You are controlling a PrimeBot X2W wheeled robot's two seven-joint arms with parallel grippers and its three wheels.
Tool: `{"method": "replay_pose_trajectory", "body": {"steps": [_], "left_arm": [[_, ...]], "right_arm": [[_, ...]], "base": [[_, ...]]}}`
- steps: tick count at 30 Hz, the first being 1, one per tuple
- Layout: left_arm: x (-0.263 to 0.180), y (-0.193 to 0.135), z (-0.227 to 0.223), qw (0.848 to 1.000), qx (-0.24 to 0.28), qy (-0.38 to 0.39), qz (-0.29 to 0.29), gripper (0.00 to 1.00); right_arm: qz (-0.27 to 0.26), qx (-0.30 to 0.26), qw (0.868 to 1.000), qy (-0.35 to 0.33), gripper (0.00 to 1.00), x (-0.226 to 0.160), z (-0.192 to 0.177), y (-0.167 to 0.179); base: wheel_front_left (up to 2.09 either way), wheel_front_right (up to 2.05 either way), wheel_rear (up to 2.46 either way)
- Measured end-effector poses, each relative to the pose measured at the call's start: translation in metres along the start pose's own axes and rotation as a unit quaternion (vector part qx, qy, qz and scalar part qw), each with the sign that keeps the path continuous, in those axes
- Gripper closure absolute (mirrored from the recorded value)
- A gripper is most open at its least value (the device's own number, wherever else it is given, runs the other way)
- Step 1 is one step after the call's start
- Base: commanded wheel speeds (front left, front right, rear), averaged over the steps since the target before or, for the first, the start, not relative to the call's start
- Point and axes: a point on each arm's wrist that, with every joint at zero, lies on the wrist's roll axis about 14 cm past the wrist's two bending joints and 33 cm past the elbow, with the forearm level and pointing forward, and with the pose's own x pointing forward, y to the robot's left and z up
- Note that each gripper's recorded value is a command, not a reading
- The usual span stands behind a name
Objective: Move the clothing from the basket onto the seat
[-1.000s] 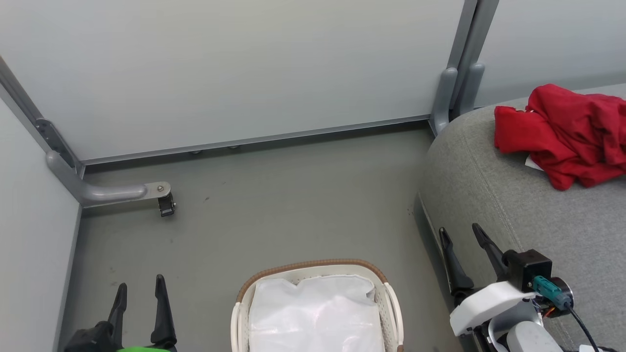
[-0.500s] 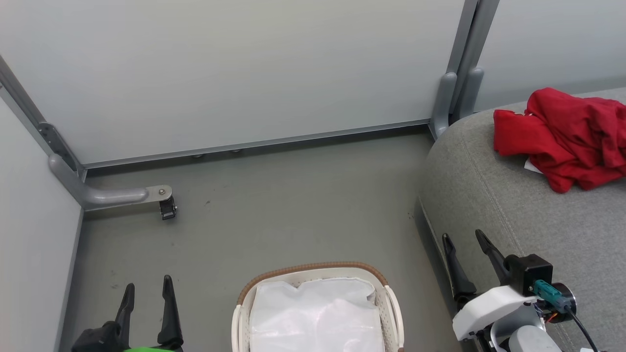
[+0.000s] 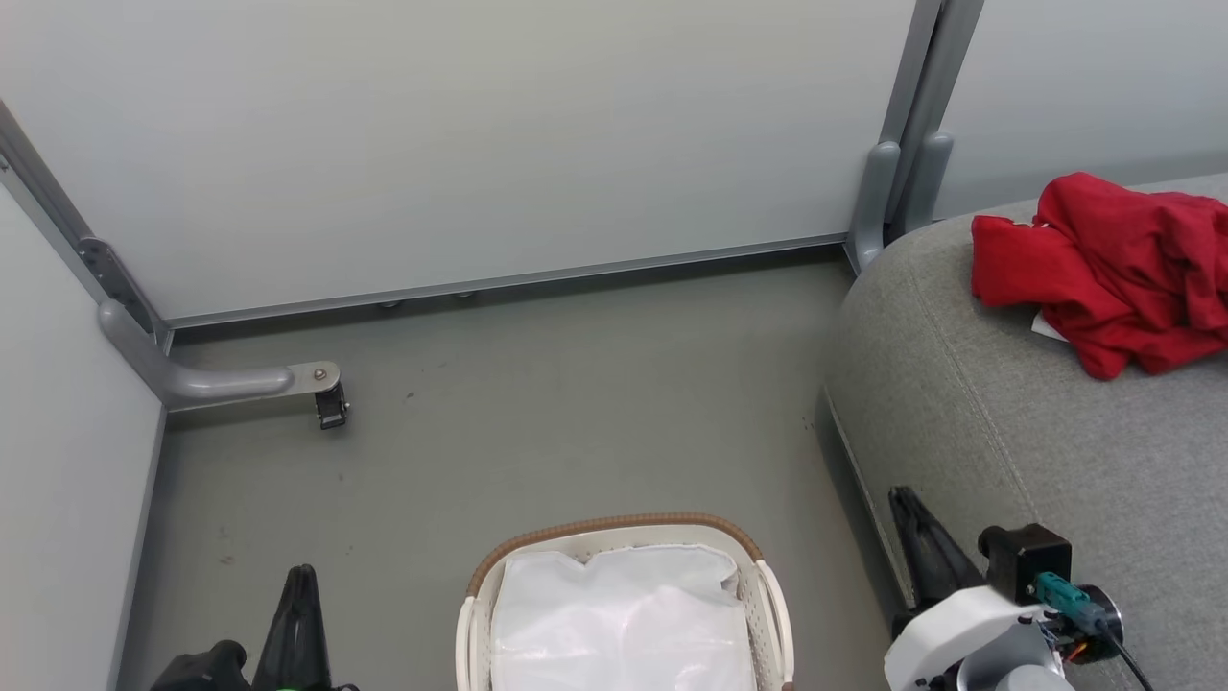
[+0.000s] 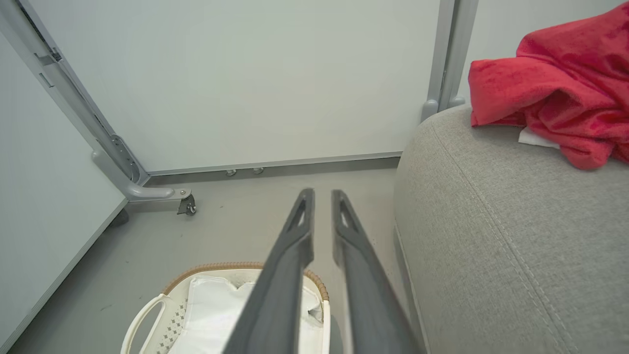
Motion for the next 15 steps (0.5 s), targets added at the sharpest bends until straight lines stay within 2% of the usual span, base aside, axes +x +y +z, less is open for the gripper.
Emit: {"method": "replay_pose_trajectory", "body": {"steps": [15], "left_arm": [[0.003,0.01,-0.004,0.993,-0.116,0.018,0.031,1.0]], "right_arm": [[-0.047,0.125,0.991,0.009,1.0,-0.003,-0.002,-0.019]], "base": [[0.0,0.0,0.0]]}}
